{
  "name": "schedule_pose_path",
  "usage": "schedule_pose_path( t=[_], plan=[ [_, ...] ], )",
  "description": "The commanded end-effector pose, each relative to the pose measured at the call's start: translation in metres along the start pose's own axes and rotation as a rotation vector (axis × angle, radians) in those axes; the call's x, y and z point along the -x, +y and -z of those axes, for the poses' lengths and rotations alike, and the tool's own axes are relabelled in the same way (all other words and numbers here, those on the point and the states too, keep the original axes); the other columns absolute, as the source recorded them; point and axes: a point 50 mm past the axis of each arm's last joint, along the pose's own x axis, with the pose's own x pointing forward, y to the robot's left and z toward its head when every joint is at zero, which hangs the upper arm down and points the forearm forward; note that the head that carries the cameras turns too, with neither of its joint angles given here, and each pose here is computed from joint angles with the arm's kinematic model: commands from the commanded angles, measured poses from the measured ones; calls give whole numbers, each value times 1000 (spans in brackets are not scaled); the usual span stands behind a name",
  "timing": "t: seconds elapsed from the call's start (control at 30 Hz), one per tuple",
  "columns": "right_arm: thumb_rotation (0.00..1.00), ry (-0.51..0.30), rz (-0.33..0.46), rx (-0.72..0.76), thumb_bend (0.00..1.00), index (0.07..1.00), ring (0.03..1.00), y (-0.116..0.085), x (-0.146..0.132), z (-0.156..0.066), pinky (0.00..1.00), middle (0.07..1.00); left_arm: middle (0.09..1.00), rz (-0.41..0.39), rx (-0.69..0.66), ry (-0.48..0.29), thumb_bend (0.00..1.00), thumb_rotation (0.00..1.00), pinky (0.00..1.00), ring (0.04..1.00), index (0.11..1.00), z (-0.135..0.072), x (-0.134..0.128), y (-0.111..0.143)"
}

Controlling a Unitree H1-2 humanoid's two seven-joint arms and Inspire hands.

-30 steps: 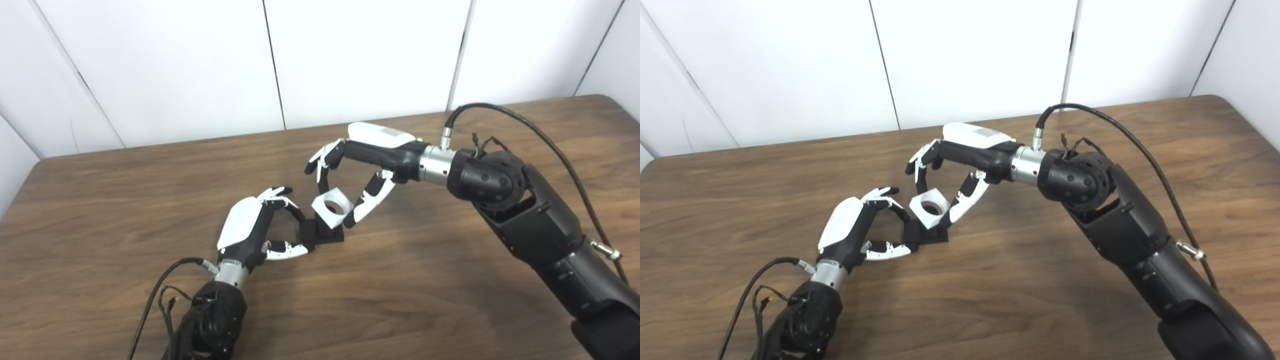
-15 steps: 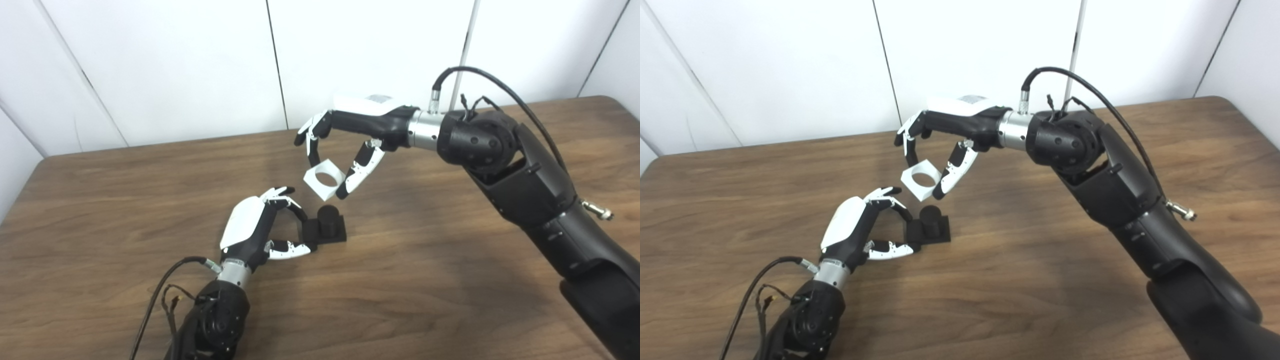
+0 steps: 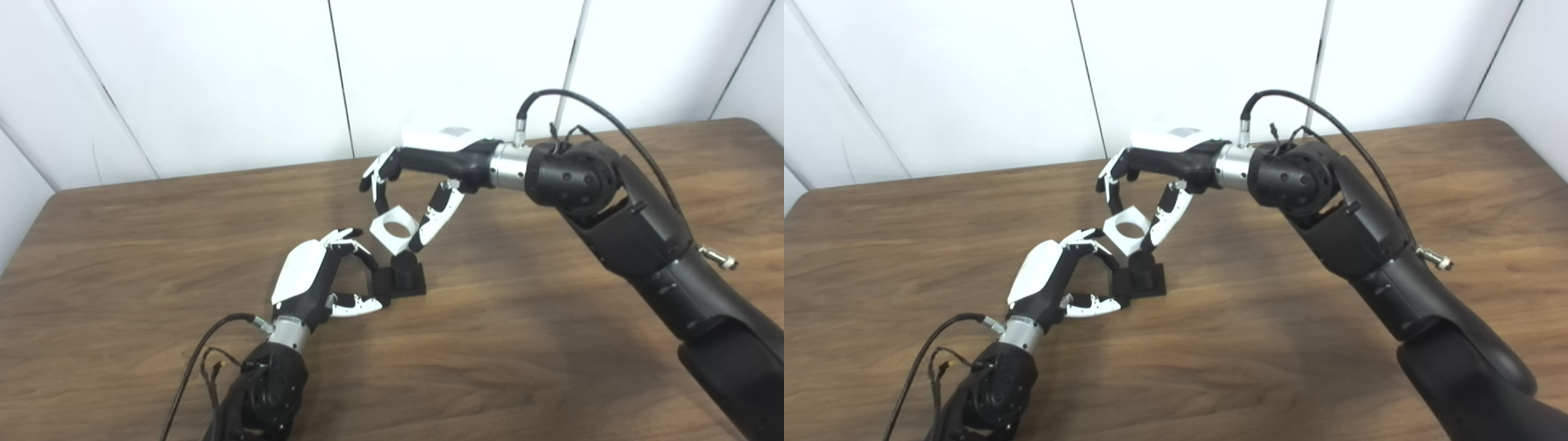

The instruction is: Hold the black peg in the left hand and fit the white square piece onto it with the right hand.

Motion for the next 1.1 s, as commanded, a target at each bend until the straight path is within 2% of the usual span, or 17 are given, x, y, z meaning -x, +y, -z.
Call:
schedule_pose_path(
  t=[0.0,0.43,1.07],
  plan=[
    [142,-42,48,85,517,479,840,-31,-1,-12,763,797,880,22,-30,2,521,82,903,929,488,-2,-1,-3],
    [139,-4,-6,91,520,480,837,-12,1,-7,742,802,885,25,-32,8,520,83,908,934,488,-2,0,-2],
    [139,8,-17,66,518,480,838,4,3,2,751,804,886,25,-39,9,520,83,904,934,489,-2,1,-1]
  ],
)
